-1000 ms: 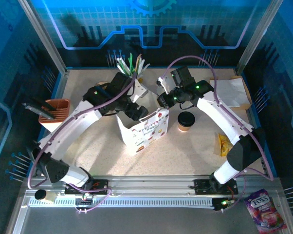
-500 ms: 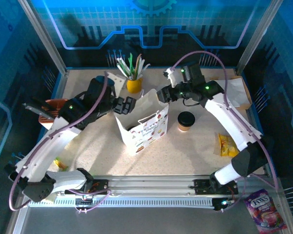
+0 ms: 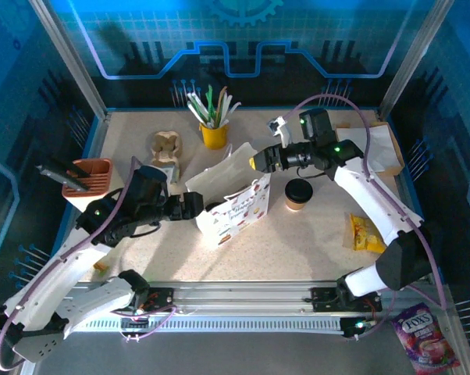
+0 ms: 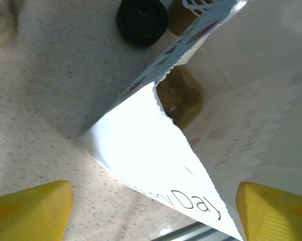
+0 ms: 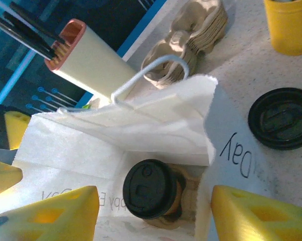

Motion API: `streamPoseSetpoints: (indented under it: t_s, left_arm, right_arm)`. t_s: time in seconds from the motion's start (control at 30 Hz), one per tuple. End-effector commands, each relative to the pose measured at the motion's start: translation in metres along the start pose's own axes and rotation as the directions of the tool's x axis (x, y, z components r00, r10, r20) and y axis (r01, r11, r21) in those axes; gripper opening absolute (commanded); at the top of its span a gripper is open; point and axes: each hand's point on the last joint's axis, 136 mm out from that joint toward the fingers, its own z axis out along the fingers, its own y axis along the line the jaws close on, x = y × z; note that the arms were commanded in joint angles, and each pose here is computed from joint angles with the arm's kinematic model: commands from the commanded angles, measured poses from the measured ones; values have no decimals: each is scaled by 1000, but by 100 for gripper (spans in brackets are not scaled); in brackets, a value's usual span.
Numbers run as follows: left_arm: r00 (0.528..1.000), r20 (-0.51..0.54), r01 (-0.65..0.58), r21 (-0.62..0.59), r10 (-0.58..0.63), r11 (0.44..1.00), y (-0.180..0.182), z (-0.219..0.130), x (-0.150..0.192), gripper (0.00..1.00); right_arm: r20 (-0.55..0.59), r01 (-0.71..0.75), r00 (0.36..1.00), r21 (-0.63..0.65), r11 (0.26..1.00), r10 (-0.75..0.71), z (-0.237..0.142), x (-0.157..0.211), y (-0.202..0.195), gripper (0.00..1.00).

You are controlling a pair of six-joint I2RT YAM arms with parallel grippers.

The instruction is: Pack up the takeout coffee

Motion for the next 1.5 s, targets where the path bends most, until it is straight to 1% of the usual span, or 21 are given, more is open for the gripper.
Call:
streamPoseSetpoints:
  t_s: [0.0,0.1,0.27,0.37,0.47,0.67,0.8,0.93,1.13,1.23,1.33,1.47]
  left_arm:
    - [999,8,53,100,-54,994,-19,-2,-5,83]
    - [999,-5,49,109,-49,993,-23,4,-6,77]
    - [1000,-4,26,116,-26,993,-27,8,-10,63]
    - [1000,-3,-4,94,4,996,-27,10,-15,56]
    - [999,0,-47,45,47,998,-23,11,-21,51]
    - [996,0,-93,-14,93,996,-13,18,-35,44]
    - [994,13,-111,-24,111,994,-8,21,-52,40]
    - [992,4,-124,-15,125,992,-8,28,-65,38]
    - [988,-5,-157,15,157,987,-7,39,-80,35]
    - [984,-4,-177,28,177,984,-7,45,-88,34]
    - [981,1,-193,42,193,980,-9,48,-94,31]
    - [978,3,-206,85,206,975,-16,53,-98,30]
  right_arm:
    - [36,-5,999,-102,995,8,-13,0,21,62]
    - [24,-17,1000,-128,992,21,-15,8,27,62]
    - [33,-19,999,-113,993,23,-21,20,28,63]
    - [31,-26,999,-131,991,30,-23,24,33,63]
    - [31,-26,999,-121,992,30,-25,31,35,63]
    - [40,-13,999,-106,994,17,-29,44,43,63]
    - [17,8,1000,-90,996,-6,-28,54,50,63]
    - [13,30,999,-64,998,-29,-29,60,52,63]
    - [50,86,995,63,994,-90,-43,57,40,64]
    - [73,115,989,146,983,-127,-53,52,32,65]
    - [90,135,982,265,955,-164,-65,46,18,67]
    - [97,135,976,426,895,-194,-82,41,-8,68]
